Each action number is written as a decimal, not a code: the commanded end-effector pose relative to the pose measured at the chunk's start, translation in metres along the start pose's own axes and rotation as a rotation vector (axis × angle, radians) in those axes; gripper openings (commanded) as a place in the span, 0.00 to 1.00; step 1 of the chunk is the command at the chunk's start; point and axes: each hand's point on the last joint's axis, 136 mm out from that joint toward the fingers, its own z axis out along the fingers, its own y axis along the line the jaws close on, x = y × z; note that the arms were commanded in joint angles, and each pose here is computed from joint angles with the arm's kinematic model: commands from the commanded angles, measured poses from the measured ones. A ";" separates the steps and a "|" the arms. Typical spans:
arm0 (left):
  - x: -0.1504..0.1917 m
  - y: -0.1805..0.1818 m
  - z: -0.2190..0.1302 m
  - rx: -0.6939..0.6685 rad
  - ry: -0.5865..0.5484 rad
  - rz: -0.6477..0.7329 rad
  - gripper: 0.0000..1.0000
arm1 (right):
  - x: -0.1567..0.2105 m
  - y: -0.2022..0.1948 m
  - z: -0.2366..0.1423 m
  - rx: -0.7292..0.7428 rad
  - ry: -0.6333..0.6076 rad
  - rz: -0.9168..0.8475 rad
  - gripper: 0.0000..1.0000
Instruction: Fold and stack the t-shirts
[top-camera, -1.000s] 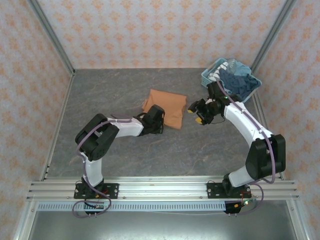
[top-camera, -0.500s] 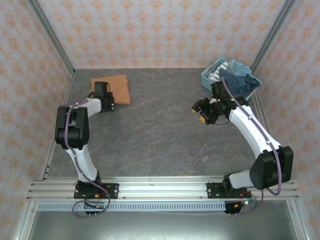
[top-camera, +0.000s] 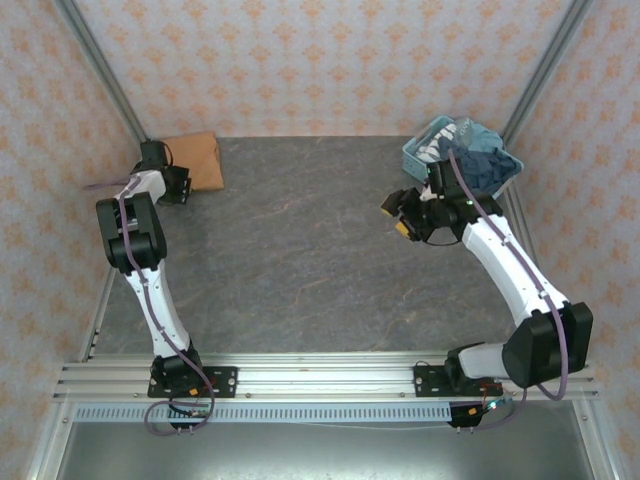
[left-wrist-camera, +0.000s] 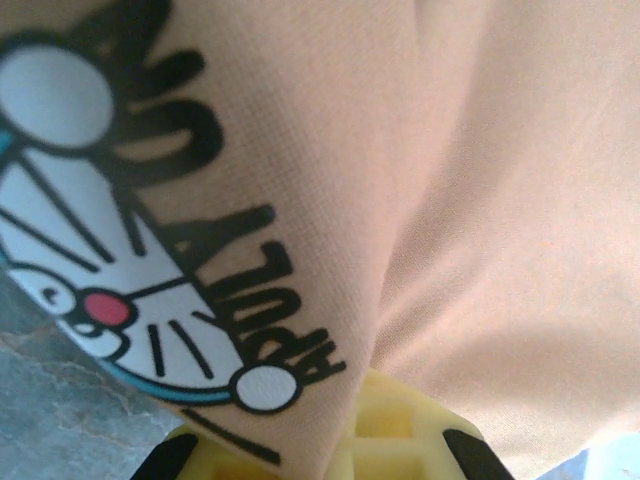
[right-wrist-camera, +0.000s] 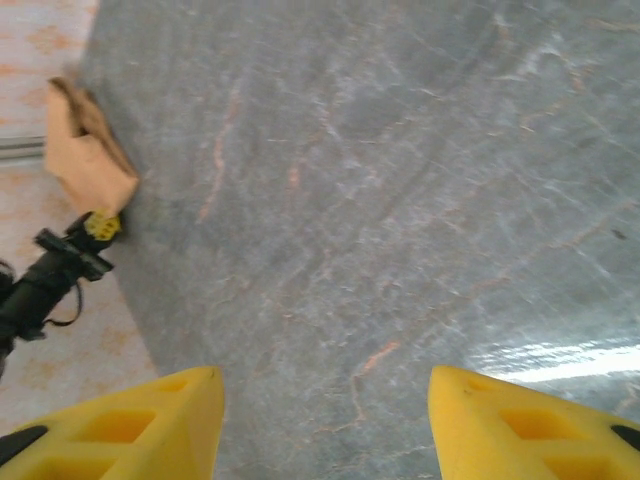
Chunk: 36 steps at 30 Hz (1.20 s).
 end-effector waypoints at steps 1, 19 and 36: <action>0.007 0.025 -0.002 -0.125 0.061 0.135 0.05 | -0.007 0.020 -0.006 -0.087 -0.027 -0.040 0.56; -0.005 -0.003 -0.072 -0.045 -0.029 0.255 0.58 | -0.012 0.080 -0.028 -0.332 -0.086 -0.167 0.59; 0.117 0.035 -0.308 0.118 -0.295 0.424 1.00 | -0.026 0.052 -0.109 -0.152 -0.395 -0.285 0.99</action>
